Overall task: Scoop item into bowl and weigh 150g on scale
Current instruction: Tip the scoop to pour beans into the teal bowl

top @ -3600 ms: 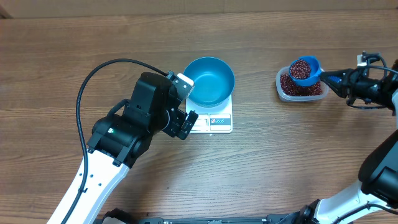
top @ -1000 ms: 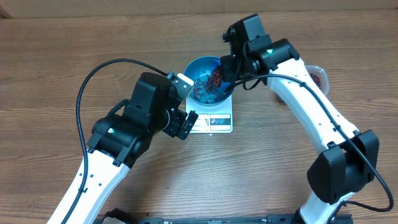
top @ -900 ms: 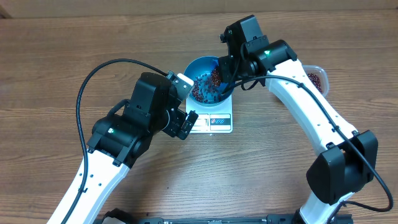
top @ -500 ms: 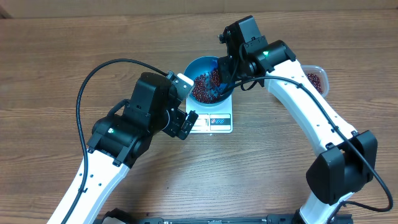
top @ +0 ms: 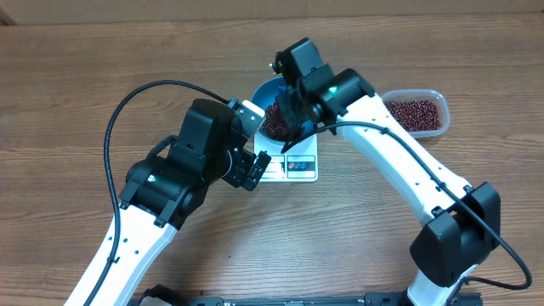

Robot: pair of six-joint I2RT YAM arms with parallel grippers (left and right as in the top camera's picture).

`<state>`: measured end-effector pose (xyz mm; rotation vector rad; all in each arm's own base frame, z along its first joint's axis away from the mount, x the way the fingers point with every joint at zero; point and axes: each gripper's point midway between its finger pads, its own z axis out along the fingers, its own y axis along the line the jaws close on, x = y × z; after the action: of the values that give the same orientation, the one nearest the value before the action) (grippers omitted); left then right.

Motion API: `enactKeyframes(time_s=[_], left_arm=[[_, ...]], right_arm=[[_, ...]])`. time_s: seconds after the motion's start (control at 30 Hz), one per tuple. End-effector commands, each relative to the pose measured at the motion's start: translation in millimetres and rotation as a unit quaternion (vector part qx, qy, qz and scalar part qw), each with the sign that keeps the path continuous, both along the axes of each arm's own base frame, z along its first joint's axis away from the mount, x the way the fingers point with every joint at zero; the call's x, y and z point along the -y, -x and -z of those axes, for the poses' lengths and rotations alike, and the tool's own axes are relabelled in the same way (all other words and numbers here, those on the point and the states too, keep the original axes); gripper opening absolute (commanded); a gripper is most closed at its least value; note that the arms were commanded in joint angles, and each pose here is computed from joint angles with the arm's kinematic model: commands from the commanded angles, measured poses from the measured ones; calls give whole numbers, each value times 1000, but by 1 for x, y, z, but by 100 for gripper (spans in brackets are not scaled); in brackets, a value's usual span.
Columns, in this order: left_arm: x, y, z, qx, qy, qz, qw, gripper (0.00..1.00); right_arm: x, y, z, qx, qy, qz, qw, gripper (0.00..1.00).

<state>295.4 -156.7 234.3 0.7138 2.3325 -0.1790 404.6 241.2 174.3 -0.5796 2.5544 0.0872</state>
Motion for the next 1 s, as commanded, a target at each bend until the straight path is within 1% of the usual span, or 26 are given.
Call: enactKeyframes(time_s=[0.0, 0.57, 0.97], left_arm=[[2, -3, -8, 8, 4, 5, 1000, 100], [2, -3, -8, 8, 4, 5, 1000, 100], [2, -3, -8, 8, 4, 5, 1000, 100]], right_arm=[[6, -13, -18, 42, 23, 10, 999, 4], [7, -13, -18, 44, 26, 11, 999, 4], [-6, -6, -18, 45, 26, -6, 999, 4]])
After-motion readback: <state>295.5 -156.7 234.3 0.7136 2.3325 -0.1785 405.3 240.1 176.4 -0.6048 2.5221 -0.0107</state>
